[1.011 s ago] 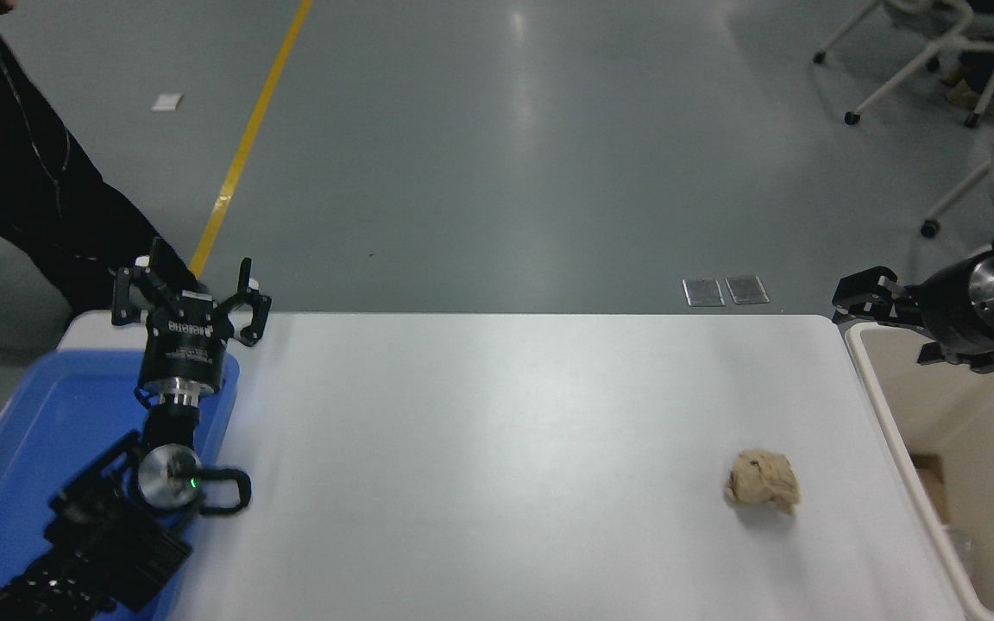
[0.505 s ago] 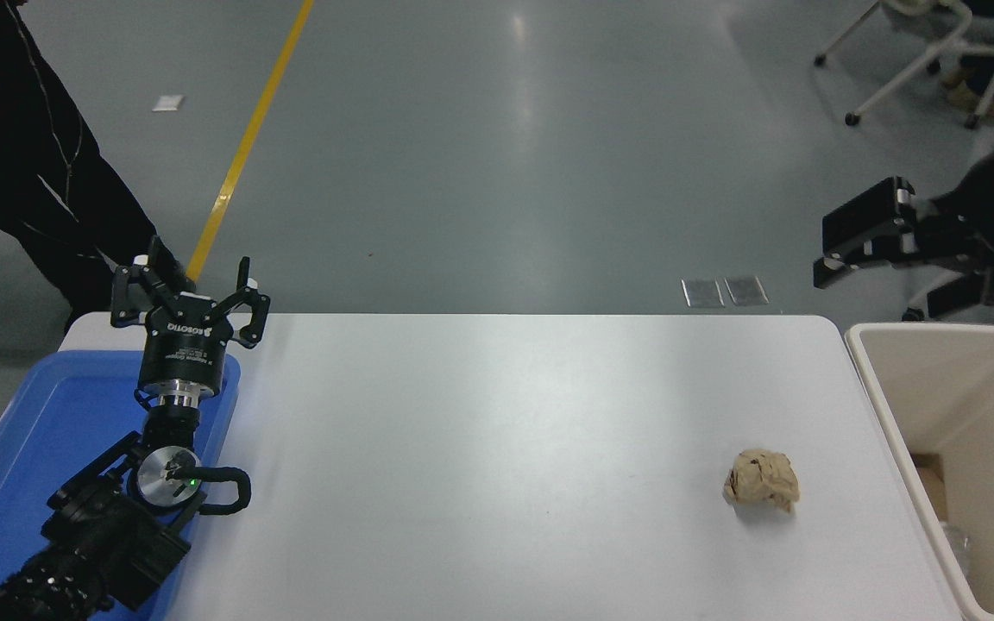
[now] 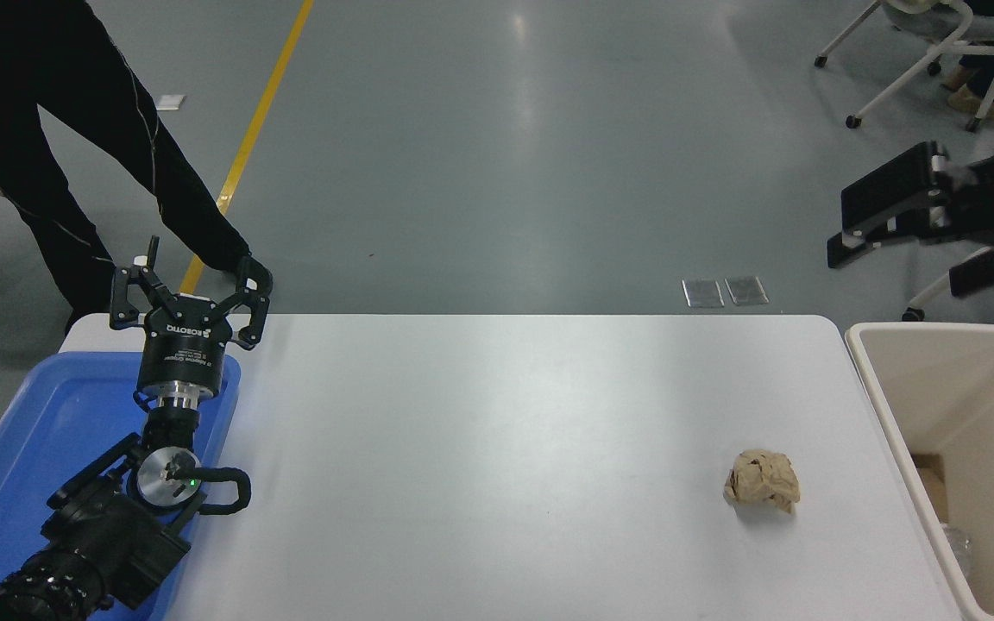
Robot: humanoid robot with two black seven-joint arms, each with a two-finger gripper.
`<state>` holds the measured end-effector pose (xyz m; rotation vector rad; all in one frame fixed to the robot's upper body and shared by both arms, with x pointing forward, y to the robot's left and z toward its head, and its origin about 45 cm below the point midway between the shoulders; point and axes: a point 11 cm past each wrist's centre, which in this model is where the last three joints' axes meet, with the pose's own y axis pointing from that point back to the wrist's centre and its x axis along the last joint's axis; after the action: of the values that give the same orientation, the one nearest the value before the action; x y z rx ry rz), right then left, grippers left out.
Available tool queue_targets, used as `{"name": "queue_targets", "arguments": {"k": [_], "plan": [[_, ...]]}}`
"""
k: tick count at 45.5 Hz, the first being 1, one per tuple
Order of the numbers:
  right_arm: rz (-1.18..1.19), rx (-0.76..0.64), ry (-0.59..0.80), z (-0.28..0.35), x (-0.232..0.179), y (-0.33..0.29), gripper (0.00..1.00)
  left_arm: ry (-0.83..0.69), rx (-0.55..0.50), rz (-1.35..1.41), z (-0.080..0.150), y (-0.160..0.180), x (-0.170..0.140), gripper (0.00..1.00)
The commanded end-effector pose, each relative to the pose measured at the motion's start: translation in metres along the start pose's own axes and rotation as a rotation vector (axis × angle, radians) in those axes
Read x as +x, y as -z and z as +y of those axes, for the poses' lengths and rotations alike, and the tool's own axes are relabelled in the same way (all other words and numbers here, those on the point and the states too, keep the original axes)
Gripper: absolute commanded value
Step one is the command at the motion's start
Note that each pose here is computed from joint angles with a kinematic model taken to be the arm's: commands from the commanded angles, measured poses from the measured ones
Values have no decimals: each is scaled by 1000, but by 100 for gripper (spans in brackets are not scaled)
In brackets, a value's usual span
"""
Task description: Pick up paper ball place in dustbin
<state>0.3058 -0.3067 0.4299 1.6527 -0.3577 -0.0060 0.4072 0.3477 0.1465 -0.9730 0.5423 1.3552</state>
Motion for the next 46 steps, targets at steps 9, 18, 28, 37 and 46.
{"name": "queue_targets", "arguments": {"k": [9,18,28,37,46], "plan": [[-339,-136,-22,-180,-9,-94,100,3,1,2,-1,0,-1,99],[-405,-125,16,-242,-40,-99,100,3,1,2,-1,0,-1,99],[-475,-84,19,-284,-56,-98,100,3,1,2,-1,0,-1,99],[-599,-42,9,-299,-61,-91,100,2,1,1,-1,0,-1,99],[-606,-75,-58,-308,-60,-97,100,2,2,0,-1,1,-1,99]]}}
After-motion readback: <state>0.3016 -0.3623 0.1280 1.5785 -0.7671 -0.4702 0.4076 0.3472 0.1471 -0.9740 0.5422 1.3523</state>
